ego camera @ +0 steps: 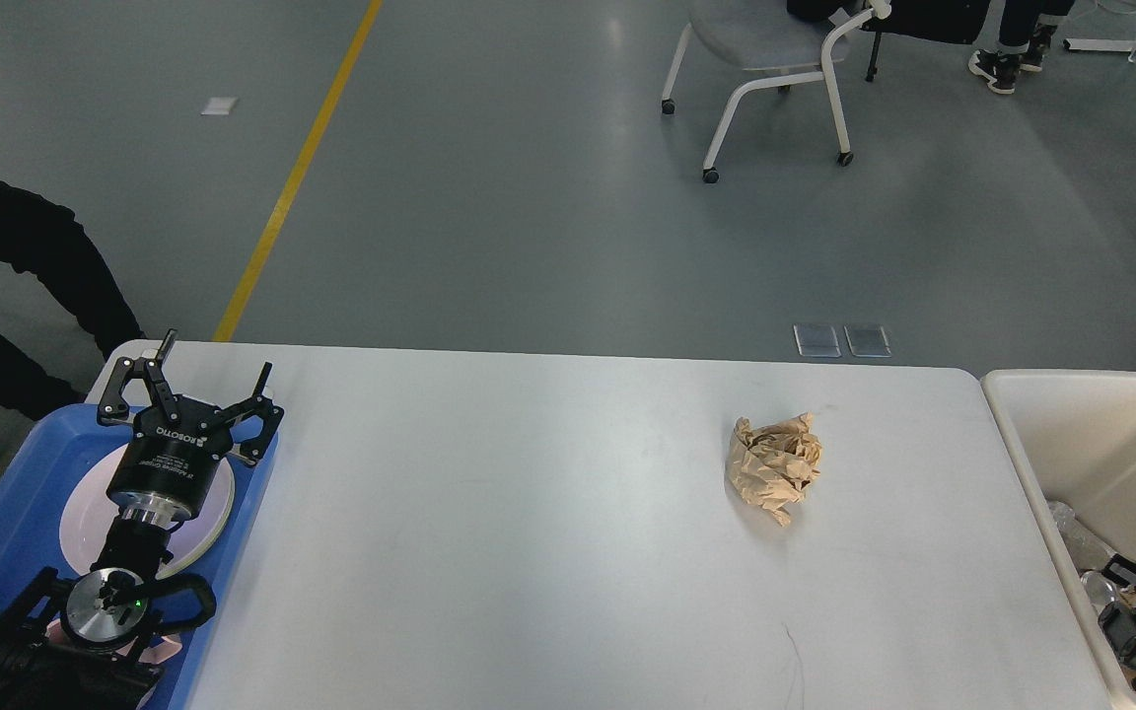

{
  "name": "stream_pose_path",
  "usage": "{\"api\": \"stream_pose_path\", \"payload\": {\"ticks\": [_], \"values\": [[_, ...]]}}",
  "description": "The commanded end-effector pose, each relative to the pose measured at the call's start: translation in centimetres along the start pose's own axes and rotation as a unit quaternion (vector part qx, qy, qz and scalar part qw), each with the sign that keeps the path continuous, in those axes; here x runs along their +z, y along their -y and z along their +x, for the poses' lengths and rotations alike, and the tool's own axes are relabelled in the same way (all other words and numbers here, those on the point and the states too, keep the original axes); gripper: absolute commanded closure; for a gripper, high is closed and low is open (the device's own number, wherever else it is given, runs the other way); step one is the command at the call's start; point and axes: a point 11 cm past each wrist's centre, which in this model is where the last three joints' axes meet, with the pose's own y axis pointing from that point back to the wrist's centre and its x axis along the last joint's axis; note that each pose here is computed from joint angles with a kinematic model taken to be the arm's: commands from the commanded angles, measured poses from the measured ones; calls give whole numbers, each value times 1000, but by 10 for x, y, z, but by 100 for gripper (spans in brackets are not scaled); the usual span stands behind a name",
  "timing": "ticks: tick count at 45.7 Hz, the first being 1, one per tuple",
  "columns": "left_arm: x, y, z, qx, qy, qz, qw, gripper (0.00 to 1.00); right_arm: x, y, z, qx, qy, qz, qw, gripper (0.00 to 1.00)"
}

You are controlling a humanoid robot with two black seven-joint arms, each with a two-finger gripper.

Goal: Tidy desktop
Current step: 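Release the paper in the bin and raise the right gripper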

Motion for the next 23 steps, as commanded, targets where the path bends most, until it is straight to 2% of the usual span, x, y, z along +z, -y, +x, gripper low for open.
{"api": "stream_pose_path", "payload": {"ticks": [1,13,19,23], "values": [[0,0,0,0,0,0,1000,4,-3,-1,3,2,2,3,1000,0],[0,0,0,0,0,0,1000,4,-9,-2,20,6,9,9,1000,0],[0,0,0,0,0,0,1000,4,-9,-10,80,-20,31,9,999,0],[0,0,0,-1,0,-1,1000,4,-28,-28,122,-44,41,34,998,0]]}}
